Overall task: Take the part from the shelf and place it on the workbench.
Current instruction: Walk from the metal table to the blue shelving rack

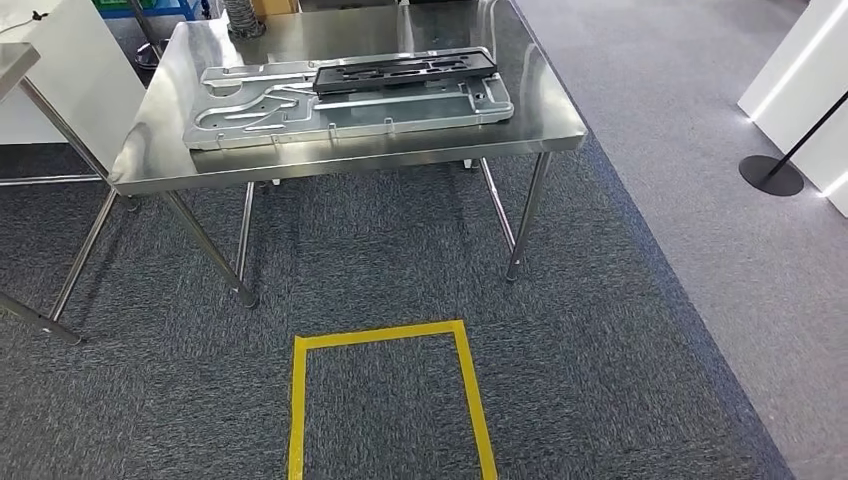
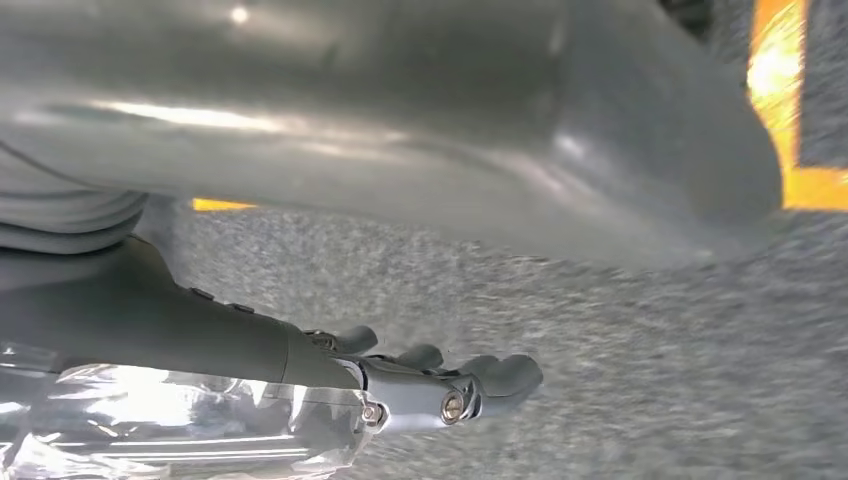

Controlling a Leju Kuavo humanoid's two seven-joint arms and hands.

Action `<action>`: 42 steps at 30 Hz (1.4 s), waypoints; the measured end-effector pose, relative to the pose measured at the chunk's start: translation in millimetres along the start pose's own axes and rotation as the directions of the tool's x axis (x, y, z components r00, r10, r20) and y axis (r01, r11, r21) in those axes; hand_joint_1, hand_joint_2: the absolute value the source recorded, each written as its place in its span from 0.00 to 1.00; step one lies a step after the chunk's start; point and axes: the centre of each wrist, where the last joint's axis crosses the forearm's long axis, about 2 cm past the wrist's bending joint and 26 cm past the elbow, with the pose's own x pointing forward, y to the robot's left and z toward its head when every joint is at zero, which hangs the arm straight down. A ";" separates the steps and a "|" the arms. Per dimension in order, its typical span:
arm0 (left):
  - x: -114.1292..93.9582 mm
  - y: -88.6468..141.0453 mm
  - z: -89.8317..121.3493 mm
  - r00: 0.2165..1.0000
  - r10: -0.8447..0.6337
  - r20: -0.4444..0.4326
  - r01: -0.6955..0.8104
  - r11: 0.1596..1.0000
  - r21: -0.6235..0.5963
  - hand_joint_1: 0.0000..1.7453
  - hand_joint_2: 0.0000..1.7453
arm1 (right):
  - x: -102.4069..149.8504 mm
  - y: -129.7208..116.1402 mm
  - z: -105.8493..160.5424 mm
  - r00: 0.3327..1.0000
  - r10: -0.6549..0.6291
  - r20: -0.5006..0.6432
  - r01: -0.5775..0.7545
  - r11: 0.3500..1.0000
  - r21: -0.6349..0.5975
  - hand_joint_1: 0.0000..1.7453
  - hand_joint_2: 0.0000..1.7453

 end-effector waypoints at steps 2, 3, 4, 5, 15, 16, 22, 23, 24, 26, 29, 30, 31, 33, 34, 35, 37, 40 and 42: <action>0.0 0.0 0.0 1.000 -0.002 0.000 0.002 1.000 0.001 0.00 0.00 | -0.4 0.1 0.1 1.000 0.000 -0.001 0.000 1.000 0.000 0.00 0.00; 0.2 0.0 -0.1 1.000 -0.006 0.001 0.006 1.000 0.002 0.00 0.00 | -0.3 0.2 0.1 1.000 0.000 0.000 0.000 1.000 0.001 0.00 0.00; 0.3 0.1 -0.1 1.000 -0.012 0.003 0.012 1.000 0.005 0.00 0.00 | -0.3 0.4 0.1 1.000 0.000 0.000 0.000 1.000 0.001 0.00 0.00; 0.7 0.1 -0.3 1.000 -0.020 0.006 0.020 1.000 0.008 0.00 0.00 | 0.0 0.6 0.1 1.000 0.000 0.001 0.000 1.000 0.001 0.00 0.00; 3.2 0.1 -1.4 1.000 -0.029 -0.003 0.029 0.999 0.031 0.00 0.00 | -2.7 2.2 0.9 1.000 -0.003 -0.003 0.003 1.000 0.006 0.00 0.00; 2.8 0.4 -1.2 1.000 -0.026 -0.012 0.026 0.999 0.035 0.00 0.00 | -3.2 2.5 1.1 1.000 -0.001 -0.002 0.001 1.000 0.009 0.00 0.00; 2.6 0.1 -1.2 0.999 -0.020 -0.040 0.022 0.999 0.049 0.00 0.00 | -2.5 1.4 0.6 1.000 -0.002 0.018 0.001 1.000 0.018 0.00 0.00; 2.7 -0.2 -1.2 0.999 -0.020 -0.042 0.022 0.999 0.049 0.00 0.00 | -1.6 0.9 0.3 1.000 -0.006 0.022 0.005 1.000 0.021 0.00 0.00; 2.7 -0.4 -1.2 0.999 -0.022 -0.044 0.024 0.999 0.048 0.00 0.00 | -0.7 0.7 0.1 1.000 -0.013 0.026 0.012 1.000 0.027 0.00 0.00; 3.0 -0.2 -1.3 0.998 -0.027 -0.048 0.029 0.998 0.047 0.00 0.00 | 0.0 1.6 0.1 0.999 -0.039 0.022 0.038 0.998 0.052 0.00 0.00; 2.4 0.8 -1.0 0.998 -0.036 -0.057 0.038 0.998 0.046 0.00 0.00 | -1.1 3.4 0.6 0.996 -0.082 -0.023 0.084 0.993 0.088 0.00 0.50; 2.2 1.0 -0.9 0.998 -0.037 -0.060 0.040 0.998 0.046 0.00 0.00 | -1.5 3.6 0.7 0.995 -0.090 -0.038 0.093 0.991 0.093 0.00 0.75; 2.0 1.0 -0.9 0.997 -0.037 -0.063 0.040 0.998 0.045 0.00 0.00 | -1.9 3.8 0.8 0.994 -0.095 -0.050 0.100 0.990 0.097 0.00 1.00; 1.4 1.3 -0.6 0.997 -0.037 -0.069 0.040 0.998 0.046 0.00 0.00 | -2.7 4.2 1.0 0.993 -0.099 -0.068 0.106 0.989 0.100 0.00 1.00; 1.2 1.6 -0.5 0.997 -0.036 -0.071 0.040 0.998 0.047 0.00 0.00 | -3.0 4.6 1.1 0.992 -0.100 -0.074 0.107 0.989 0.101 0.00 1.00; 1.2 2.1 -0.5 0.997 -0.036 -0.072 0.040 0.998 0.049 0.00 0.00 | -3.2 5.1 1.3 0.992 -0.100 -0.079 0.108 0.989 0.103 0.00 1.00; 2.0 2.9 -0.7 0.997 -0.036 -0.073 0.040 0.998 0.052 0.00 0.00 | -3.0 6.2 1.5 0.991 -0.100 -0.086 0.109 0.988 0.107 0.00 1.00; 2.4 3.4 -0.8 0.997 -0.034 -0.075 0.038 0.998 0.056 0.00 0.00 | -2.2 6.7 1.5 0.991 -0.101 -0.088 0.111 0.988 0.111 0.00 1.00; 2.5 3.5 -0.9 0.997 -0.033 -0.075 0.037 0.998 0.058 0.00 0.00 | -1.8 6.4 1.4 0.991 -0.104 -0.088 0.114 0.987 0.113 0.00 1.00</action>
